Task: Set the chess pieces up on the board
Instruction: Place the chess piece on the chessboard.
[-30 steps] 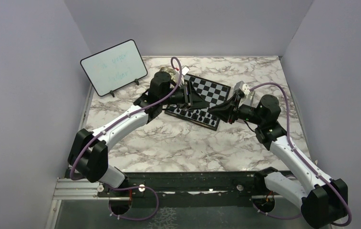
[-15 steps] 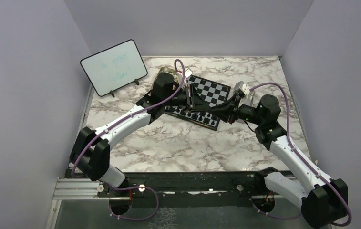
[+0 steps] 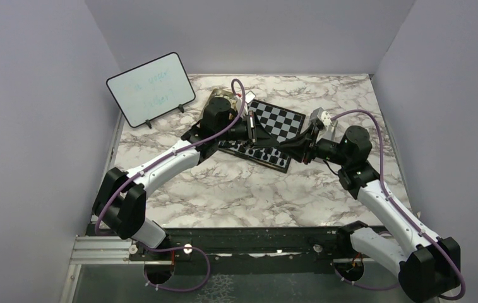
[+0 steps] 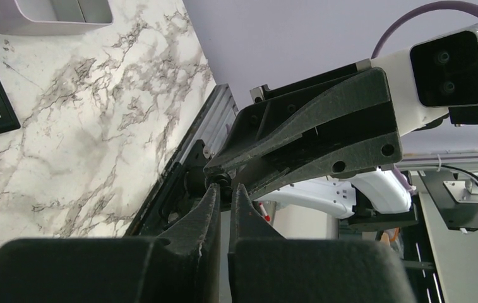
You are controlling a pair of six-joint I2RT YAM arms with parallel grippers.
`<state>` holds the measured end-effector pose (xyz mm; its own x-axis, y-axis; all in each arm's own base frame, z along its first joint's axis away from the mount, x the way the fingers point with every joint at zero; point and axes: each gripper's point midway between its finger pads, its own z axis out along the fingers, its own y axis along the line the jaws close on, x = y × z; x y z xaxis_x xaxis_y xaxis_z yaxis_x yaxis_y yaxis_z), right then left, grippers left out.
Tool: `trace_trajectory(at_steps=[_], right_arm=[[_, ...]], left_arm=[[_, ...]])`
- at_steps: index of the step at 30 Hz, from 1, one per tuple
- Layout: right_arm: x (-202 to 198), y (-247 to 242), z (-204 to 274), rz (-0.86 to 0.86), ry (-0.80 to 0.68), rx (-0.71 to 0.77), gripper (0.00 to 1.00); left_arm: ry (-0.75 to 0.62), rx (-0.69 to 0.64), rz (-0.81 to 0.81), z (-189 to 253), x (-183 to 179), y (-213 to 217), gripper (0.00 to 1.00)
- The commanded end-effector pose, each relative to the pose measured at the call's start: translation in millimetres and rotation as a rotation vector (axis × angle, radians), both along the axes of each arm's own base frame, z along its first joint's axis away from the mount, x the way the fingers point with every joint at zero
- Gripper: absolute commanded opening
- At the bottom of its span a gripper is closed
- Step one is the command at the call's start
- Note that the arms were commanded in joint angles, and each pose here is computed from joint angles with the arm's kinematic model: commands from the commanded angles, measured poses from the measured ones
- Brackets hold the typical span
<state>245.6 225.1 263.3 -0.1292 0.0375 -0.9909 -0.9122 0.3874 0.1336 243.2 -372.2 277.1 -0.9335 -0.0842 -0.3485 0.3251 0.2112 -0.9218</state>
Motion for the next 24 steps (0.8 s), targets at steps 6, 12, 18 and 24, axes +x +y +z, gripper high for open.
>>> trace_trajectory(at_steps=[6, 12, 18, 24], right_arm=[[1, -4, 2, -0.044, 0.003, 0.004, 0.4], [4, -12, -5, -0.118, 0.065, -0.016, 0.66], [1, -20, -1, -0.177, 0.078, 0.009, 1.0], [5, -28, -1, -0.249, 0.108, 0.002, 1.0]], left_arm=[[-0.081, 0.082, 0.013, -3, -1, 4, 0.0], [-0.183, 0.244, 0.107, -12, 21, 18, 0.0], [-0.284, 0.387, 0.207, -22, 49, 35, 0.0], [-0.36, 0.533, 0.328, -37, 87, 63, 0.0]])
